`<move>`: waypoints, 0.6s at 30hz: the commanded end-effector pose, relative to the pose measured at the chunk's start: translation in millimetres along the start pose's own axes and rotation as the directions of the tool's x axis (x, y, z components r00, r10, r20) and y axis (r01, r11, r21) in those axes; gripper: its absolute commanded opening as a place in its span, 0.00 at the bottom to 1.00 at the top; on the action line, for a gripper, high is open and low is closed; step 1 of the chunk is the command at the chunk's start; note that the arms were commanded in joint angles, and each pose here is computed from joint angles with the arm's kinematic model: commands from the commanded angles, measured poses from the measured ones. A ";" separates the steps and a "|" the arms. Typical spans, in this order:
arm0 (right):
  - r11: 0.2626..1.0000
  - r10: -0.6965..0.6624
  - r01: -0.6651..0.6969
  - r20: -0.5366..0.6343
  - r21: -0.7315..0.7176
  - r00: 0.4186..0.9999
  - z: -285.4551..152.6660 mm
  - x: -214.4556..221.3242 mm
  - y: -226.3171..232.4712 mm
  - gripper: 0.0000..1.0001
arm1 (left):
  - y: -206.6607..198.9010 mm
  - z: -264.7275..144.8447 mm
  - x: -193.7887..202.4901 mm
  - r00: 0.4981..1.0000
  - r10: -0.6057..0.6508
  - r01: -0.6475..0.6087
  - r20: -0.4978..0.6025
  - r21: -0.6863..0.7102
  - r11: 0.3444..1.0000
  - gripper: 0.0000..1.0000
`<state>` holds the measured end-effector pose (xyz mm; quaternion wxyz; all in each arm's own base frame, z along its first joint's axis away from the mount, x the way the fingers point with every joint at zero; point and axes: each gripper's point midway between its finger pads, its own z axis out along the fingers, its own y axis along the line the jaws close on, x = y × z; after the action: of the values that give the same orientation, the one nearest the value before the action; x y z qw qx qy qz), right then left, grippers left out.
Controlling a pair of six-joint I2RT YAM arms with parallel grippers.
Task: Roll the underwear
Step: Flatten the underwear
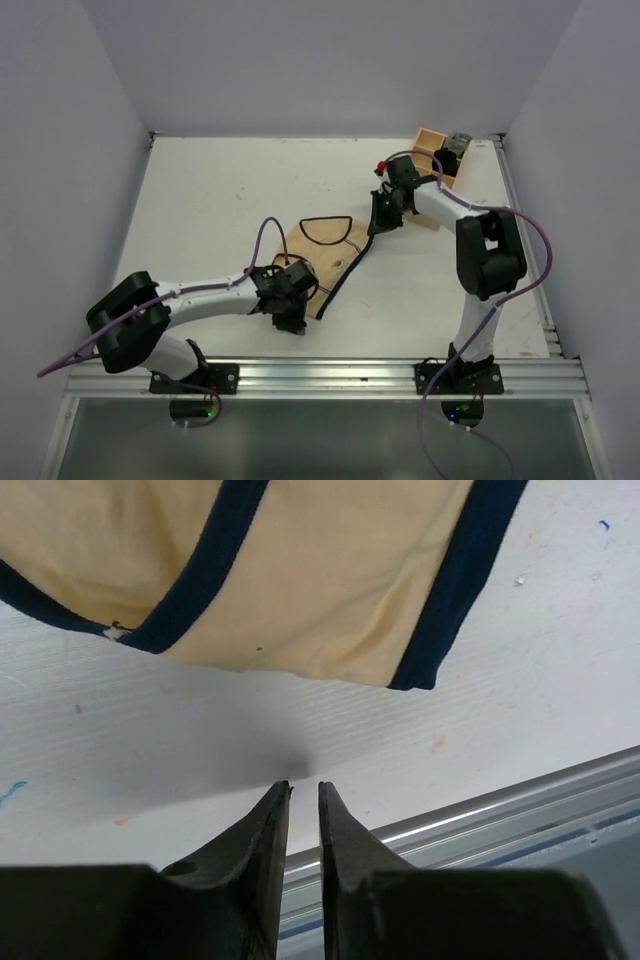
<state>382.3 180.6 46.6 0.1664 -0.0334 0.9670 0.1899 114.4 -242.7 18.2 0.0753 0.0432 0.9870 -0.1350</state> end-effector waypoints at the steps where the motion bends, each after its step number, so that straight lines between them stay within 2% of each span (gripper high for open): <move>1: 1.000 -0.014 0.013 -0.018 -0.003 1.000 0.0 4.1 -2.3 0.04 | -20.0 -16.4 -14.2 0.997 0.019 -0.024 0.070 0.079 0.997 0.25; 3: 1.000 -0.017 0.017 -0.015 0.008 1.000 -5.0 1.3 -2.8 0.16 | -32.2 -35.2 -31.2 0.992 0.048 -0.059 0.114 0.089 0.994 0.28; 5: 0.999 -0.028 0.028 -0.002 0.028 1.000 -14.0 -3.0 -2.6 0.23 | -24.8 -49.2 -54.1 0.987 0.043 -0.051 0.155 0.045 0.998 0.32; 7: 0.999 -0.034 0.033 0.030 0.040 0.999 -29.4 -9.8 0.4 0.30 | -27.0 -69.0 -85.0 0.978 0.035 -0.053 0.208 0.082 0.995 0.37; 8: 0.999 -0.026 0.025 0.036 0.045 0.999 -34.3 -8.8 1.2 0.31 | -9.2 -79.9 -114.6 0.964 -0.037 0.016 0.264 0.082 0.997 0.39; 10: 0.998 -0.049 0.047 0.077 0.031 0.996 -50.1 -8.7 15.0 0.33 | 5.0 -97.0 -148.2 0.943 -0.066 0.034 0.327 0.101 0.994 0.44; 11: 0.997 -0.062 0.058 0.077 0.046 0.995 -49.8 -1.9 16.2 0.33 | 28.9 -102.3 -171.3 0.924 -0.129 0.104 0.361 0.089 0.991 0.45; 15: 0.978 -0.206 0.201 0.078 0.059 0.975 -53.6 26.6 59.6 0.34 | 69.7 -104.9 -213.3 0.901 -0.210 0.185 0.380 0.099 0.978 0.48; 17: 0.974 -0.228 0.224 0.129 0.043 0.965 -61.1 29.0 75.8 0.34 | 82.8 -99.1 -227.9 0.894 -0.233 0.207 0.384 0.107 0.972 0.49; 18: 0.969 -0.249 0.247 0.117 0.026 0.961 -56.9 43.7 82.4 0.34 | 85.8 -96.0 -230.4 0.893 -0.239 0.212 0.381 0.110 0.971 0.49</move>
<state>331.0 222.9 102.3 0.2226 -0.1232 0.9530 0.1646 325.4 -148.1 129.2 0.2570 -0.1288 0.9430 -0.1674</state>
